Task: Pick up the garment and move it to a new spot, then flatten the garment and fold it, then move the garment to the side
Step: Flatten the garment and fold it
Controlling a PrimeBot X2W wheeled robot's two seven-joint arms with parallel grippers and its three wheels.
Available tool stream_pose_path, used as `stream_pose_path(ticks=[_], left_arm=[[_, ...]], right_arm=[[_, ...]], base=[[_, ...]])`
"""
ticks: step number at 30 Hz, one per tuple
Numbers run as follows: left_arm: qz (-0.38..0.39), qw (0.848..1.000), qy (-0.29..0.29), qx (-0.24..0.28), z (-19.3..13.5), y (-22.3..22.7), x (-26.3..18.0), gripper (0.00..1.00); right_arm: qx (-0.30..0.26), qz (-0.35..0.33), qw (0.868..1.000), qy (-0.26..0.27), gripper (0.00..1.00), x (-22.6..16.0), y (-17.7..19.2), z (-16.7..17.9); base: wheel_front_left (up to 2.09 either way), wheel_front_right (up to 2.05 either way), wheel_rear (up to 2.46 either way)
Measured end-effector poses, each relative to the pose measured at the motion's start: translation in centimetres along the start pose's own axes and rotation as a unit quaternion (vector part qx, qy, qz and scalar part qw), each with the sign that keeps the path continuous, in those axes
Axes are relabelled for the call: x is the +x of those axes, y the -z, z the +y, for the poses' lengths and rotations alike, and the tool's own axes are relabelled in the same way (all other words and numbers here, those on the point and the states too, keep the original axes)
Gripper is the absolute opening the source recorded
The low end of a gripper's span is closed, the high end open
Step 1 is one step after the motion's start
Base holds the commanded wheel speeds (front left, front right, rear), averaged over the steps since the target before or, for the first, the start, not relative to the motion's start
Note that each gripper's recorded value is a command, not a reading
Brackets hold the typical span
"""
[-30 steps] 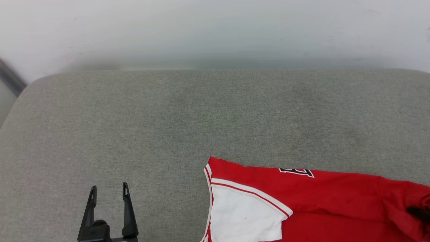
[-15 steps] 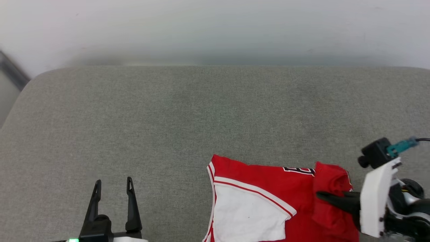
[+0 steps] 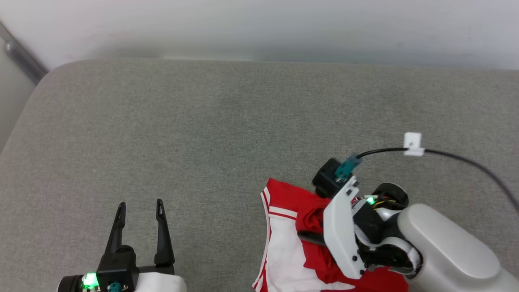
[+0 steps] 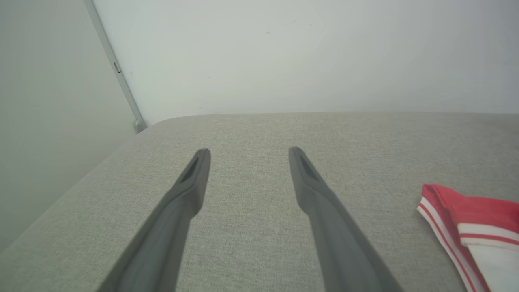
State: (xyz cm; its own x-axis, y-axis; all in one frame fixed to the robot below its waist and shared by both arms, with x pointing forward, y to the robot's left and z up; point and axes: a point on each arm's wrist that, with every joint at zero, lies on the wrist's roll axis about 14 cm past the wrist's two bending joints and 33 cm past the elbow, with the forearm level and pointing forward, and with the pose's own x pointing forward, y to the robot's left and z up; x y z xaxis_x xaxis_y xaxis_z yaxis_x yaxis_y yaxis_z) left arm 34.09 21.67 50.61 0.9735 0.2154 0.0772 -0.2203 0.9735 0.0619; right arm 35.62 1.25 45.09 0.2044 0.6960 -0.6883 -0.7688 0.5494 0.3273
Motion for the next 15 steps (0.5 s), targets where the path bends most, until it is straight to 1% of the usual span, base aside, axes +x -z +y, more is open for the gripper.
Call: stream_pose_path(ticks=[2, 4, 7, 10, 13, 14, 15], left_arm=[[0.001, 1.0, 0.001, 0.0, 0.0, 0.1, 0.2, 1.0], [0.001, 1.0, -0.001, 0.0, 0.0, 0.1, 0.3, 1.0], [0.005, 1.0, -0.004, 0.001, 0.1, 0.3, 0.4, 1.0], [0.005, 1.0, -0.006, 0.0, 0.2, 0.4, 0.5, 1.0], [0.005, 1.0, -0.007, -0.002, 0.2, 0.3, 0.6, 1.0], [0.004, 1.0, -0.007, -0.002, 0.2, 0.3, 0.6, 1.0], [0.004, 1.0, -0.008, -0.003, 0.2, 0.3, 0.5, 1.0]], right_arm=[[-0.012, 0.031, 0.999, 0.001, 0.0, 1.2, 1.0, 0.0], [-0.011, 0.056, 0.998, 0.001, 0.0, 2.3, 2.2, -0.3], [-0.028, 0.08, 0.996, 0.019, 0.0, 3.5, 3.5, -1.4], [-0.03, 0.091, 0.995, 0.021, 0.0, 4.4, 4.7, -1.7], [-0.038, 0.078, 0.996, 0.019, 0.0, 4.5, 4.2, -1.6], [-0.045, 0.066, 0.997, 0.021, 0.48, 4.4, 3.8, -1.6], [-0.052, 0.053, 0.997, 0.025, 1.0, 4.1, 3.2, -1.7]], base=[[0.0, 0.0, 0.0], [0.0, 0.0, 0.0], [0.0, 0.0, 0.0], [0.0, 0.0, 0.0], [0.0, 0.0, 0.0], [0.0, 0.0, 0.0], [0.0, 0.0, 0.0]])
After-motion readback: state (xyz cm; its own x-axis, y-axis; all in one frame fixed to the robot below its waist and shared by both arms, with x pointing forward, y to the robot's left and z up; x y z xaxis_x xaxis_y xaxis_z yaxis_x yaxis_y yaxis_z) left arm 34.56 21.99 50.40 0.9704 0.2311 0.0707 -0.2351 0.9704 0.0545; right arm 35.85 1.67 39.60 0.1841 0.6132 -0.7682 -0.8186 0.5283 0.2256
